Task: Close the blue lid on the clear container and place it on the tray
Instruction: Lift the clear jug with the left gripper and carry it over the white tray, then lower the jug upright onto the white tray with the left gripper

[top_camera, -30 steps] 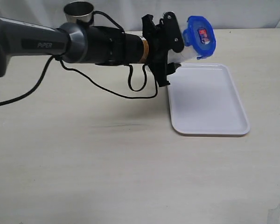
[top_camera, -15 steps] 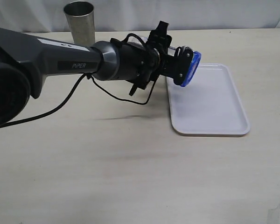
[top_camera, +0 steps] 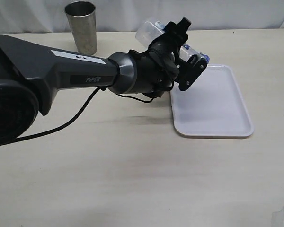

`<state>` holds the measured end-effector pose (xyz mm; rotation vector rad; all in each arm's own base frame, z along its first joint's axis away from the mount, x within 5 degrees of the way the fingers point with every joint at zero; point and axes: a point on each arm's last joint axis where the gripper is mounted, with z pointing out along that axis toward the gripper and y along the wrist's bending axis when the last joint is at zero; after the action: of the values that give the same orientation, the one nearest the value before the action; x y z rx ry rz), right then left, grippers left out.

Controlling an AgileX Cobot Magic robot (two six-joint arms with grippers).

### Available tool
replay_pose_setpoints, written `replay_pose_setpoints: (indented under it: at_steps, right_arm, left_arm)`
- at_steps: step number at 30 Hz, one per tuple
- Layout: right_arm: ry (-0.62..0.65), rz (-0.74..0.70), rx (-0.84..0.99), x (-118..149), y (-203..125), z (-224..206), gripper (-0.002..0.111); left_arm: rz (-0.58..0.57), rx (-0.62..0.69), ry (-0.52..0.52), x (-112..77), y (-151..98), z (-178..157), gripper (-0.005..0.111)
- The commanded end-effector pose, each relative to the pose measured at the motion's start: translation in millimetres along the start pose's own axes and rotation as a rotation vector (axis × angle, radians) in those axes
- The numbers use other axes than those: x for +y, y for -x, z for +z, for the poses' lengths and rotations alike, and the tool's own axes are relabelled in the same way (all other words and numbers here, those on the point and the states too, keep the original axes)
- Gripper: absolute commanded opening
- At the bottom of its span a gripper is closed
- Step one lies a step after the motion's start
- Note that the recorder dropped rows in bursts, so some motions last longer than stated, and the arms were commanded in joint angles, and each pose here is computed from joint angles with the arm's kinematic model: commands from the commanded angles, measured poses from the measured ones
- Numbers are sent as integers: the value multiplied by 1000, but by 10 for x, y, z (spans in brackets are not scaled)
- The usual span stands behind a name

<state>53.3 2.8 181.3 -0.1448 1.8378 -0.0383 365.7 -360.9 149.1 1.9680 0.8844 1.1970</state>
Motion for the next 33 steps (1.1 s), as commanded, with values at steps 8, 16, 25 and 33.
replay_pose_setpoints:
  at_steps: [8,16,25,33]
  right_arm:
    - [-4,0,-14,-1,7,-1,4]
    - [-4,0,-14,-1,7,-1,4]
    - [-4,0,-14,-1,7,-1,4]
    - [-4,0,-14,-1,7,-1,4]
  left_arm:
    - [298,135,27,159,-8,-159,0]
    - [347,159,39,202,106,-272,0]
    - [382,166,54,242,229,-384,0]
    - [382,218,53,260,248,-453,0]
